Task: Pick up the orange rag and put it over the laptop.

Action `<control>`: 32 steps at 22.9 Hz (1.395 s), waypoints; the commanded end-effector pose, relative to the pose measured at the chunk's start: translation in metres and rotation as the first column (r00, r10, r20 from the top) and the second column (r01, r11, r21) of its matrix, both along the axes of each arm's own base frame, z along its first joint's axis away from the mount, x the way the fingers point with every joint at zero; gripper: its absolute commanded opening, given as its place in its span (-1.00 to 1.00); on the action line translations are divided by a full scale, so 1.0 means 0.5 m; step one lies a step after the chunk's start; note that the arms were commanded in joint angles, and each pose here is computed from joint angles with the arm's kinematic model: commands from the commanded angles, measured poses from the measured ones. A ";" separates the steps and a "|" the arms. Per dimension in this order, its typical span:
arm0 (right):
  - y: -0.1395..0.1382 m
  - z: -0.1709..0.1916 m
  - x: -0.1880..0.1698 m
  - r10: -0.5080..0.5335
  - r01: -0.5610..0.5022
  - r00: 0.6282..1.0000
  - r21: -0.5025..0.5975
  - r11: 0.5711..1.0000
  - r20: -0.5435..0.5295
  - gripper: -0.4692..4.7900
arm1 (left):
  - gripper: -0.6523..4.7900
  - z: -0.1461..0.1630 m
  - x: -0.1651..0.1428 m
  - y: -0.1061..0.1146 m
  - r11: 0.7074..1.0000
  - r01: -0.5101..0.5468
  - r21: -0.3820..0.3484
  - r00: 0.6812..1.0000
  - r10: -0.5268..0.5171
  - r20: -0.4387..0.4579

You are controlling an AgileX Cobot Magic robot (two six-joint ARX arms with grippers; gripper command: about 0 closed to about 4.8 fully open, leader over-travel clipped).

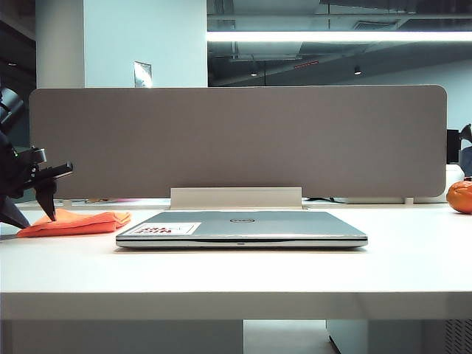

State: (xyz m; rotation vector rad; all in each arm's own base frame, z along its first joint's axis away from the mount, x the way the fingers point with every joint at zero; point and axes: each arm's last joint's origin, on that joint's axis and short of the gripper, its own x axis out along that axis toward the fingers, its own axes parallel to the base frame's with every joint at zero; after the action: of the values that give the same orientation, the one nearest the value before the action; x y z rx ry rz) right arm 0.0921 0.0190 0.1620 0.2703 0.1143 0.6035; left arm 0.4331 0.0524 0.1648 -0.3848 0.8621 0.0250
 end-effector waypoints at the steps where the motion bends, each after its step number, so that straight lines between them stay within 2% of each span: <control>1: 0.000 0.000 0.000 0.000 0.000 1.000 0.002 1.000 0.007 -0.84 | 0.03 0.013 0.004 0.013 1.000 0.013 0.025 1.000 -0.013 0.017; 7: 0.000 -0.001 0.000 -0.001 0.001 1.000 0.002 1.000 0.006 -0.84 | 0.05 0.050 0.012 0.030 1.000 0.010 -0.001 0.999 -0.010 0.038; 11: 0.000 -0.001 0.000 -0.001 0.001 1.000 0.002 1.000 0.005 -0.84 | 0.16 0.051 0.013 0.031 1.000 0.010 0.001 0.999 -0.010 0.040; 22: 0.000 -0.001 0.000 -0.001 0.001 1.000 0.002 1.000 0.000 -0.84 | 0.16 0.006 0.019 0.031 1.000 0.000 0.008 1.000 0.000 -0.021; 27: 0.000 -0.002 0.000 -0.002 0.002 1.000 0.002 1.000 0.000 -0.84 | 0.14 -0.007 0.024 0.005 1.000 0.029 0.006 0.999 -0.029 -0.036; 28: 0.000 -0.002 0.000 -0.002 0.002 1.000 0.001 1.000 0.000 -0.84 | 0.11 -0.007 0.025 0.001 0.999 0.034 0.006 0.999 -0.034 -0.037; 30: 0.000 -0.002 0.000 -0.002 0.002 1.000 -0.001 1.000 0.001 -0.84 | -0.11 -0.008 0.027 -0.017 0.998 0.062 0.017 0.998 -0.061 -0.035; 32: 0.000 -0.002 0.000 -0.001 0.001 1.000 -0.001 1.000 0.001 -0.84 | -0.48 -0.007 0.028 -0.026 0.994 0.099 0.041 0.995 -0.098 -0.028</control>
State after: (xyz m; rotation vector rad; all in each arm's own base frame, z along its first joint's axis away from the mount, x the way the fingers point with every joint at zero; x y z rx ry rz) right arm 0.0921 0.0190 0.1613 0.2719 0.1211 0.6022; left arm 0.4479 0.0416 0.1637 -0.3307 0.8847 -0.0222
